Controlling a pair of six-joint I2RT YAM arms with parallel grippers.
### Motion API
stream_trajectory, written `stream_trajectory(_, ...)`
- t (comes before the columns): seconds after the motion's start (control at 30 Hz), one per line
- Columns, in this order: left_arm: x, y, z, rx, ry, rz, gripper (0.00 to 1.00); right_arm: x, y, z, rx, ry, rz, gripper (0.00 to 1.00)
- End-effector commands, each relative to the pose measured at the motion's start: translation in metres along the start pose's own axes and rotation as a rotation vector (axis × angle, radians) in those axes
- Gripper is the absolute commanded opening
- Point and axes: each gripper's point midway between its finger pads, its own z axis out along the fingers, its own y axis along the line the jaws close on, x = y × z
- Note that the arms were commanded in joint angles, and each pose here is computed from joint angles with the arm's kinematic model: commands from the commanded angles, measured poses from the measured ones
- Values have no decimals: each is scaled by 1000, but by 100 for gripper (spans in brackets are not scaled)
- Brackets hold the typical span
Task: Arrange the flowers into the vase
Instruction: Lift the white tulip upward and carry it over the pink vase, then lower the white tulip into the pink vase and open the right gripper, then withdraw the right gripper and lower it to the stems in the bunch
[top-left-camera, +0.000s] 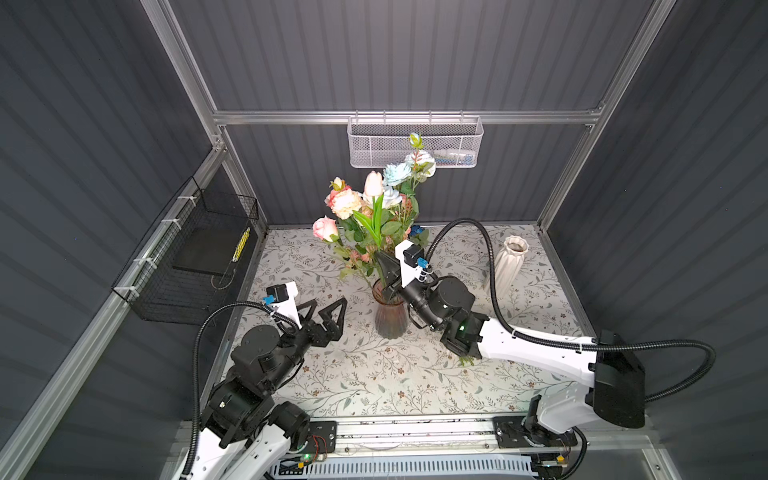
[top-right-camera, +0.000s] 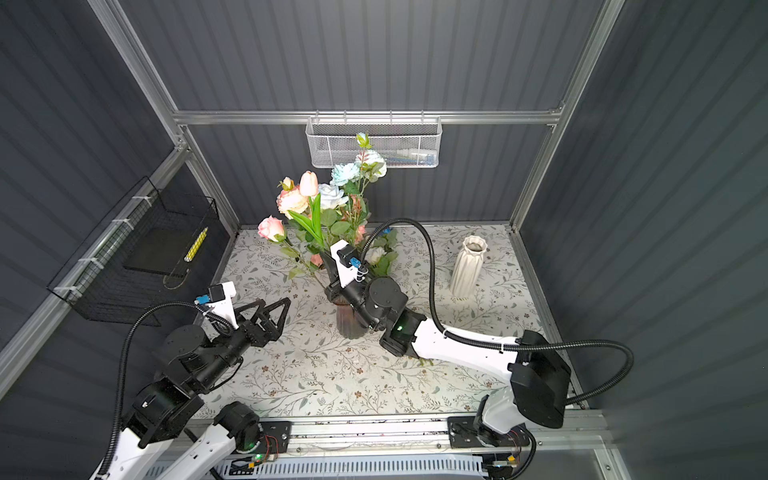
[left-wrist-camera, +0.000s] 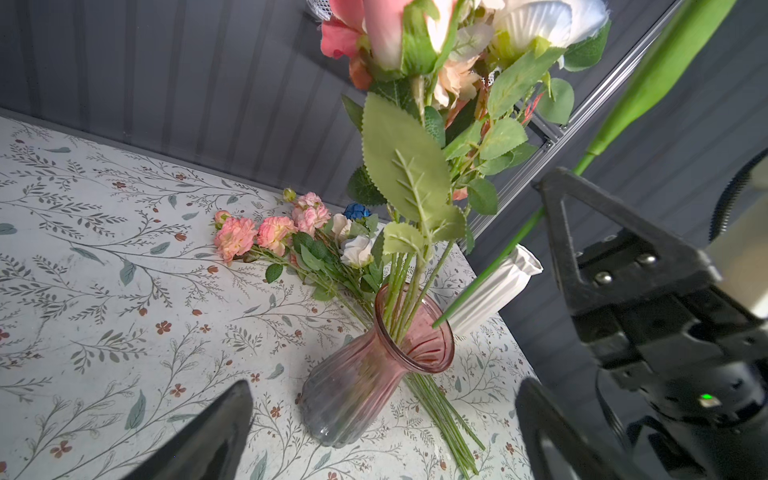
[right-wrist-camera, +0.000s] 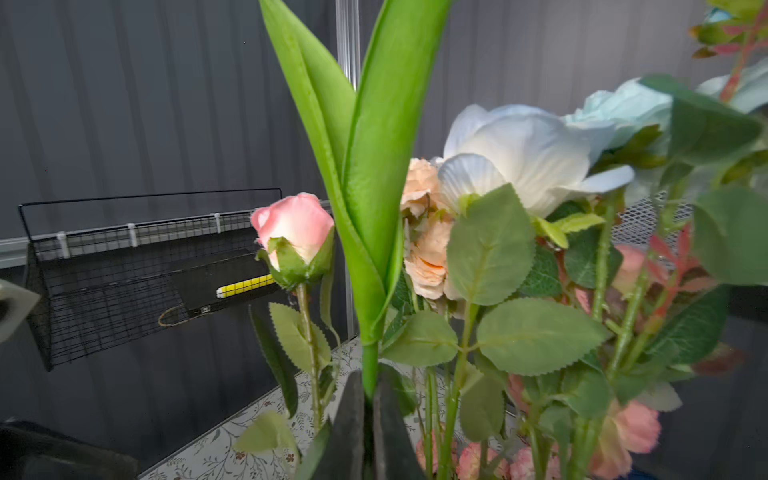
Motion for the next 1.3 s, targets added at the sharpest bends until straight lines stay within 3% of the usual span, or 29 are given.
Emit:
stream_trajectory(0.0,-9,-8,-5,29,-18,-7,100,-4,-19,-2,75,-59,14,2)
stream_trajectory(0.23,-8,-9,-4,35,-17,-7,100,46,-26,-5,96,85,4,12)
stream_trajectory(0.3,-7,-8,-4,36,-17,-7,100,56,-26,-8,92,122,10,21)
stream_trajectory(0.43,-8,-9,-5,38,-19,-10,100,61,-26,-18,81,170,37,51)
stream_trajectory(0.67,-16,-14,-10,57,-45,-5,100,46,-21,-43,31,235,111,71)
stream_trajectory(0.83,-19,-15,-12,59,-54,0,100,31,-26,-77,13,258,178,76)
stream_trajectory(1.0,-19,-14,-13,56,-58,9,100,31,-45,-117,64,333,195,76)
stream_trajectory(1.17,-16,-12,-12,53,-59,9,100,81,-72,-150,195,561,203,67)
stream_trajectory(1.27,-15,-11,-11,52,-57,4,100,123,-87,-165,241,724,273,62)
